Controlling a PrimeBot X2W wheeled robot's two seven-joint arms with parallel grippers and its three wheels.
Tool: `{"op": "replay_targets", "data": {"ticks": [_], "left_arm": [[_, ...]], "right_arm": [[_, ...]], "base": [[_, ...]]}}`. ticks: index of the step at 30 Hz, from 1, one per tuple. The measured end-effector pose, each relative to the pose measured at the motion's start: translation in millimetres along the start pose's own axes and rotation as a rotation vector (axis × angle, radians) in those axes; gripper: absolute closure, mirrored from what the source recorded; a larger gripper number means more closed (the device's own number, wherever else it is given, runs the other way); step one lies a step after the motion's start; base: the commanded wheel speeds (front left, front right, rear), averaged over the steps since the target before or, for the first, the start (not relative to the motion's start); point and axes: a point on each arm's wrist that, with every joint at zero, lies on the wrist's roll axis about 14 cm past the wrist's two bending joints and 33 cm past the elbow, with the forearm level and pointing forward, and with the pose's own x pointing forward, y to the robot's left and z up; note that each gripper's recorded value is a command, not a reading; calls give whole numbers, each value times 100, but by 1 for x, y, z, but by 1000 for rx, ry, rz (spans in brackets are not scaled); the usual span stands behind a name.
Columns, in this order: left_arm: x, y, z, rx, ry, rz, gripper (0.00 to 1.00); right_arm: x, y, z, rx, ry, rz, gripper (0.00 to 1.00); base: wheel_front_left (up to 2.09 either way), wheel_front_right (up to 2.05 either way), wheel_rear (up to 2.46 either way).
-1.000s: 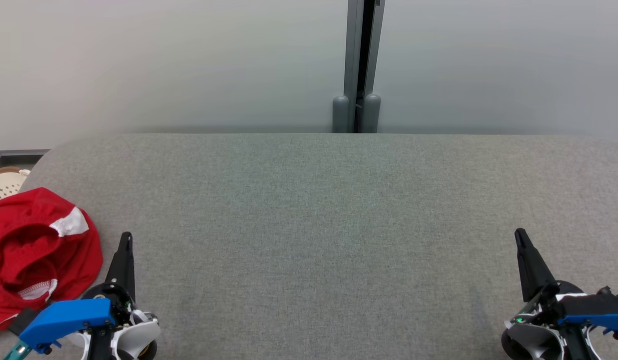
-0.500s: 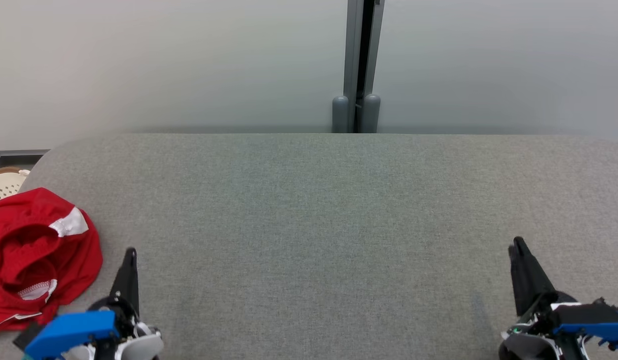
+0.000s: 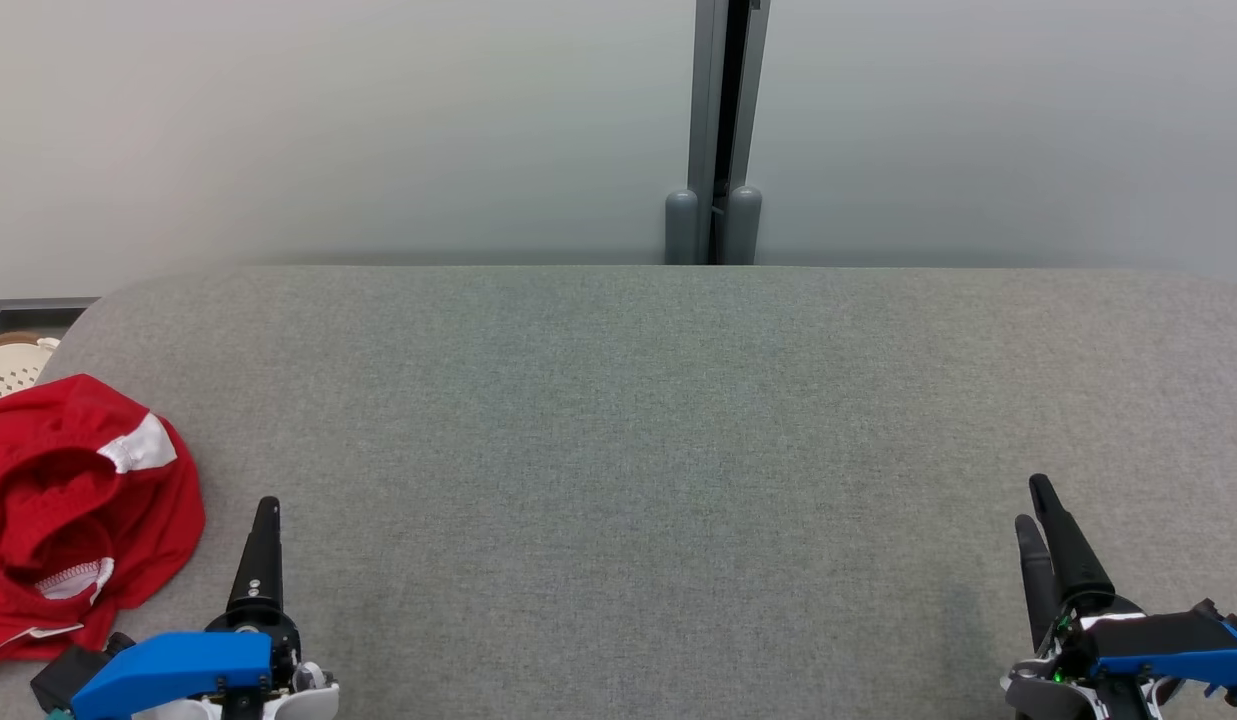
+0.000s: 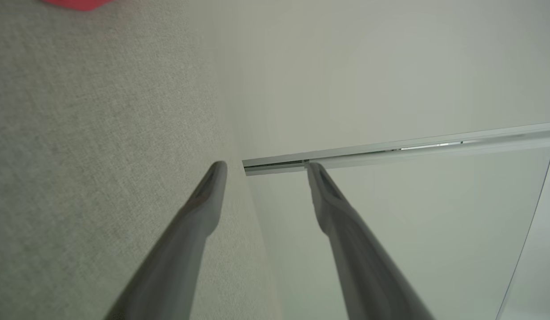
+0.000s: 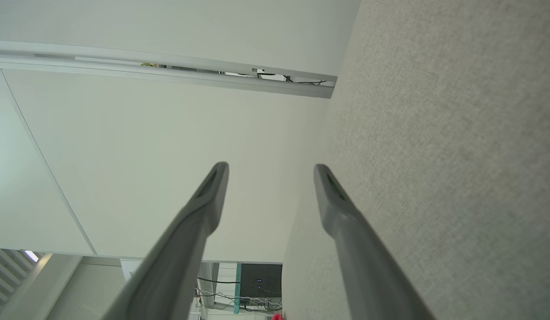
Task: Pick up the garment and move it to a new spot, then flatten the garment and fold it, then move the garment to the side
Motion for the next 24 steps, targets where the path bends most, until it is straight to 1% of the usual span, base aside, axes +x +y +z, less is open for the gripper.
{"op": "replay_targets", "data": {"ticks": [8, 16, 24], "left_arm": [[0, 2, -3, 193, 5, 8, 0], [0, 4, -9, 354, 13, 22, 0], [-1, 8, -10, 492, 11, 39, 0]], "right_arm": [[0, -2, -2, -138, -3, -8, 0], [0, -7, -2, -283, -10, -26, 0], [-1, -11, 0, -413, -18, -37, 0]], "base": [[0, 0, 0], [0, 0, 0], [0, 0, 0]]}}
